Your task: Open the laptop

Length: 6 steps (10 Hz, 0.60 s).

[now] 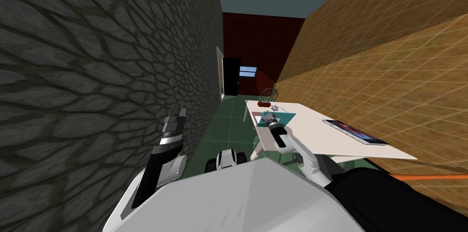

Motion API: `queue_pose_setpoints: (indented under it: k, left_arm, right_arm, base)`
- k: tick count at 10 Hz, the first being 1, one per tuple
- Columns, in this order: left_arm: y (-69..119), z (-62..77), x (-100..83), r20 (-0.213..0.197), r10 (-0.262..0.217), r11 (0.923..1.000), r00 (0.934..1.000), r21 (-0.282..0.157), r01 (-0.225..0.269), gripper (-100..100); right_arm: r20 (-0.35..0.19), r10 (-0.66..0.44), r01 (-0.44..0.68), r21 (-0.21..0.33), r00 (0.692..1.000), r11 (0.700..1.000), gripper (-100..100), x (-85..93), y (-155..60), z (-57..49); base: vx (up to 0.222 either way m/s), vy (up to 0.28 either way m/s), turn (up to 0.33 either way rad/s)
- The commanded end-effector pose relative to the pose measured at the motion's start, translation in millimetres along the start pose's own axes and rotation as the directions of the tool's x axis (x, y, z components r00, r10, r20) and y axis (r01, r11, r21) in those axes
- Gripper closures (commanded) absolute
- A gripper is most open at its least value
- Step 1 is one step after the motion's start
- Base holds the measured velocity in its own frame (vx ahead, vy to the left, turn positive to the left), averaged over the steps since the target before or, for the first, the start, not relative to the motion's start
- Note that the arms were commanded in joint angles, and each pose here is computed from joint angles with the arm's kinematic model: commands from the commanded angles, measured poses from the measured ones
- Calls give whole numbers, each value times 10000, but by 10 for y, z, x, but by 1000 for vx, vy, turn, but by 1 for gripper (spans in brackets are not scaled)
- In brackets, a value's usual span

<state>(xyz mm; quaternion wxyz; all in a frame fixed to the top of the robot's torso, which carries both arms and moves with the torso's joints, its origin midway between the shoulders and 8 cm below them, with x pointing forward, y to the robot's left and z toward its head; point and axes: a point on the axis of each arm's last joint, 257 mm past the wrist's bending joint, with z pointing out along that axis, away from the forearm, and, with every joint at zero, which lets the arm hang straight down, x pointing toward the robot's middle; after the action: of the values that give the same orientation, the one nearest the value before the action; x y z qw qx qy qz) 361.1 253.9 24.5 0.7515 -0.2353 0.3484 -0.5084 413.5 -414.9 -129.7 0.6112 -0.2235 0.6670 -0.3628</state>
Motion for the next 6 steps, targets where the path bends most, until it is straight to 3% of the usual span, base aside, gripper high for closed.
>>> queue_pose_setpoints:
  k: [1, 2, 5, 6]
  left_arm:
    - [0, 0, 0, 0, -1, 10000, 10000, 1, 1, 0]
    - [0, 0, 0, 0, 0, 10000, 10000, 0, 0, 0]
    - [0, 0, 0, 0, 0, 10000, 10000, 0, 0, 0]
    - [0, 0, 0, 0, 0, 10000, 10000, 0, 0, 0]
  right_arm:
    - [-352, 20, -26, -181, 9994, 9998, 100, 23, -83, -116]
    - [-452, 47, -54, -149, 9990, 9999, 100, 27, -110, -115]
    - [-822, 45, -96, -620, 9966, 9980, 100, 17, -128, -283]
    - [-959, 63, -121, -608, 9954, 9981, 100, 25, -148, -285]
  base:
    - [92, -25, 37]
    - [82, -27, 20]
    - [88, -22, 23]
    - [83, -19, 10]
